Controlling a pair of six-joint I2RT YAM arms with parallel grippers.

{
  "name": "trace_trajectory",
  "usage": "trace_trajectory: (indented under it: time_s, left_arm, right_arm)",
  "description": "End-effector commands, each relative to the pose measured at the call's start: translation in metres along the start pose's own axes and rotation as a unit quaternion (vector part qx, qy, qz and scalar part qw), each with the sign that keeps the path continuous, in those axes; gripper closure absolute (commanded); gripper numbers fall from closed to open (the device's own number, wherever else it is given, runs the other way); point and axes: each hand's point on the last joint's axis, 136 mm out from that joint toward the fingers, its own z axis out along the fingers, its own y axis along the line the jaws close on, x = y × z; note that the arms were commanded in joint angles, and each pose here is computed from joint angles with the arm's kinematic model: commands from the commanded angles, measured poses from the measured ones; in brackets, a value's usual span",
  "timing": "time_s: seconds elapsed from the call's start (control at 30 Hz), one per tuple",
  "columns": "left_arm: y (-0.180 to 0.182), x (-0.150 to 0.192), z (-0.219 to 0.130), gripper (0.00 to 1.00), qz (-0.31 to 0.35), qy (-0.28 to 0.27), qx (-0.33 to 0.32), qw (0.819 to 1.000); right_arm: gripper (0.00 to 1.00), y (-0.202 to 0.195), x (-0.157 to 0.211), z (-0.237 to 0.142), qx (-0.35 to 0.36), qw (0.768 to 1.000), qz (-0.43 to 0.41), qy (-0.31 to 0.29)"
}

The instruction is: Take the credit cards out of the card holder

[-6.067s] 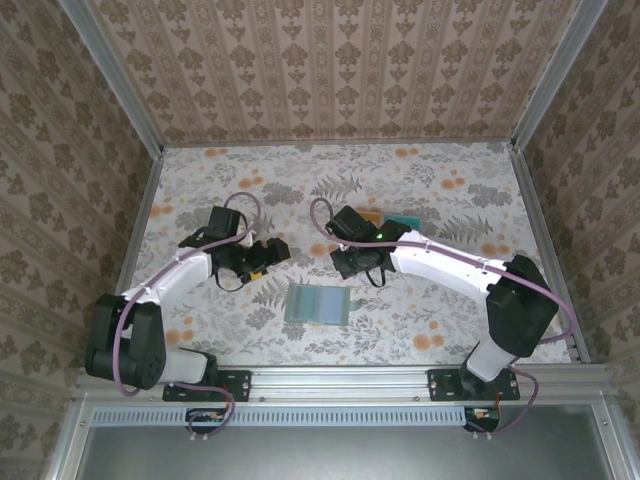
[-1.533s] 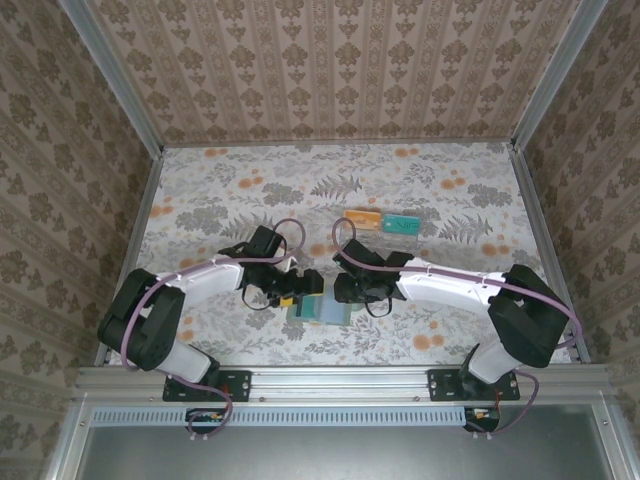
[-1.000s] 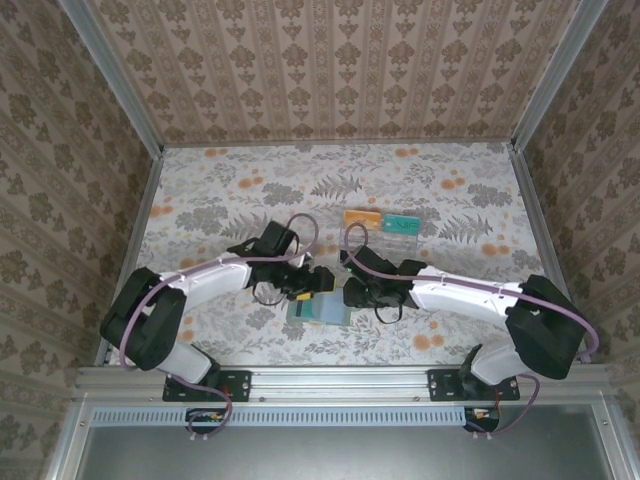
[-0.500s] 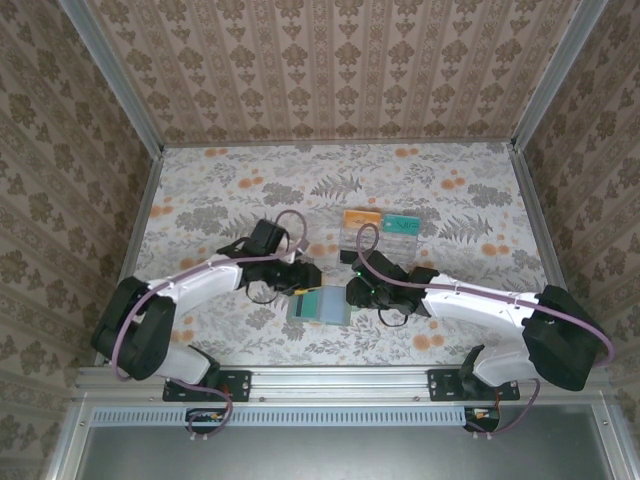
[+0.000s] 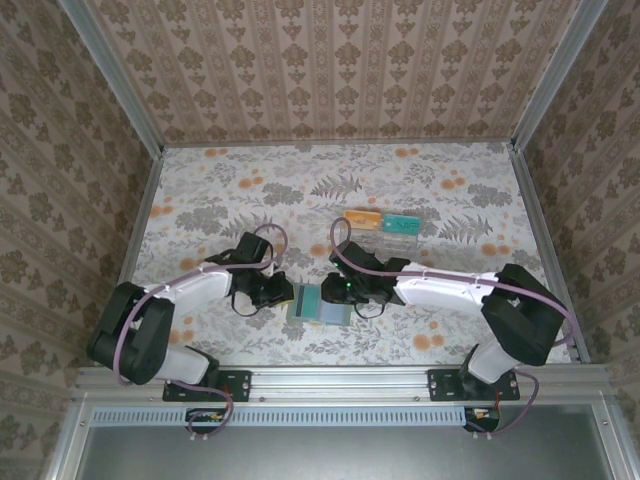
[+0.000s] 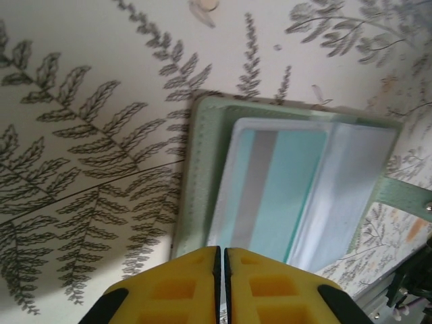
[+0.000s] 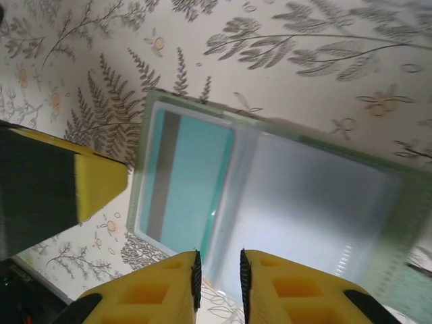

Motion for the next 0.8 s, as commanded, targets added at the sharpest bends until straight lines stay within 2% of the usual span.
trace_trajectory:
  time_s: [0.0,0.43,0.63,0.77]
  left_arm:
    - [0.014,0.007,0.007,0.88,-0.016,0.011,-0.021,1.0]
    - [0.013,0.029,0.02,0.89,-0.021,0.038,-0.019,0.999]
    - [0.01,0.027,0.007,0.89,-0.011,0.017,-0.028,0.999]
    - [-0.005,0.019,-0.005,0.89,0.002,0.0,-0.014,1.0]
  right_arm:
    - [0.75,0.021,0.003,0.009,-0.034,0.999,0.0,0.025]
    - [0.74,0.018,0.015,0.029,-0.029,0.997,0.014,0.065]
    - [0.76,0.008,0.02,0.032,-0.016,0.997,0.027,0.073]
    - [0.79,-0.001,0.022,0.033,-0.004,0.997,0.04,0.073]
